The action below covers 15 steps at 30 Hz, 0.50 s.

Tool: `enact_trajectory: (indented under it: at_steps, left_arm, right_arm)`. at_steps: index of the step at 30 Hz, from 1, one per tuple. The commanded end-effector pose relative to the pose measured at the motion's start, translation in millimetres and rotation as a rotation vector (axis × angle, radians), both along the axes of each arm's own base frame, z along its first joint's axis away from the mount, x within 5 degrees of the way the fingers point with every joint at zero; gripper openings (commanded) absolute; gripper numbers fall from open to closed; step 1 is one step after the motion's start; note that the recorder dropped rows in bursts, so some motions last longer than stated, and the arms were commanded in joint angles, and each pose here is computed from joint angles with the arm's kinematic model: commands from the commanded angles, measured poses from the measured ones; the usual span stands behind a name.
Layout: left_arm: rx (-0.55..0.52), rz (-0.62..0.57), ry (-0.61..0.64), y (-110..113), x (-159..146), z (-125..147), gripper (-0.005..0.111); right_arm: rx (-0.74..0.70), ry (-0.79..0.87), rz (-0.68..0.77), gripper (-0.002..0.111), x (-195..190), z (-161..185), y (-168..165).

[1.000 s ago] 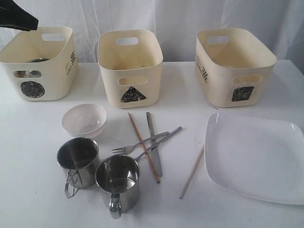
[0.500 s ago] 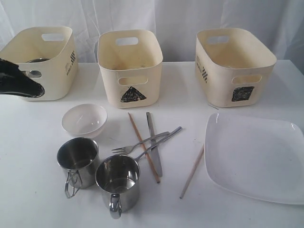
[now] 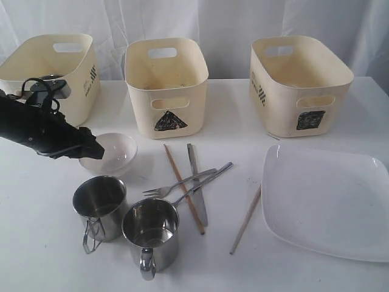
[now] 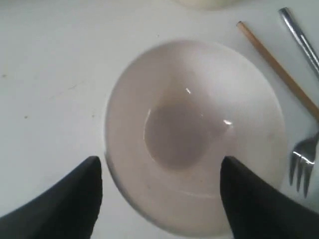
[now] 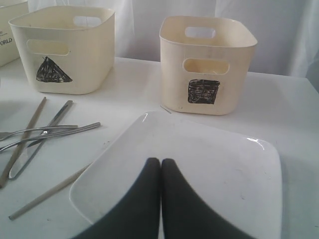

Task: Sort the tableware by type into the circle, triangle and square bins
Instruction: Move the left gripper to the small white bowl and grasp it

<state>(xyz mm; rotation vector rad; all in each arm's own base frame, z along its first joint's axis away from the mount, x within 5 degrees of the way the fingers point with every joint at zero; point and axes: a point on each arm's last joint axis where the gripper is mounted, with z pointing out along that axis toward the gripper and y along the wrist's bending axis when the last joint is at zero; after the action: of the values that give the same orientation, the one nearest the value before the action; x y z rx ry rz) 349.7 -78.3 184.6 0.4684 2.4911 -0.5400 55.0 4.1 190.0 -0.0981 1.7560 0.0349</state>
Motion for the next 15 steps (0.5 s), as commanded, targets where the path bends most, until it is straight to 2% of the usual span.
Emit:
enact_trajectory:
  at_steps: [1, 10, 15]
  left_arm:
    - [0.029, 0.0, -0.018, 0, 1, -1, 0.069]
    - [0.064, 0.032, 0.003, 3, 9, -23, 0.069]
    - [0.047, 0.042, 0.036, 0, 16, -34, 0.067]
  right_arm:
    - [-0.003, -0.014, 0.003, 0.0, 0, -1, 0]
    - [-0.003, -0.014, 0.003, 0.0, 0, -1, 0]
    - [-0.003, -0.014, 0.003, 0.0, 0, -1, 0]
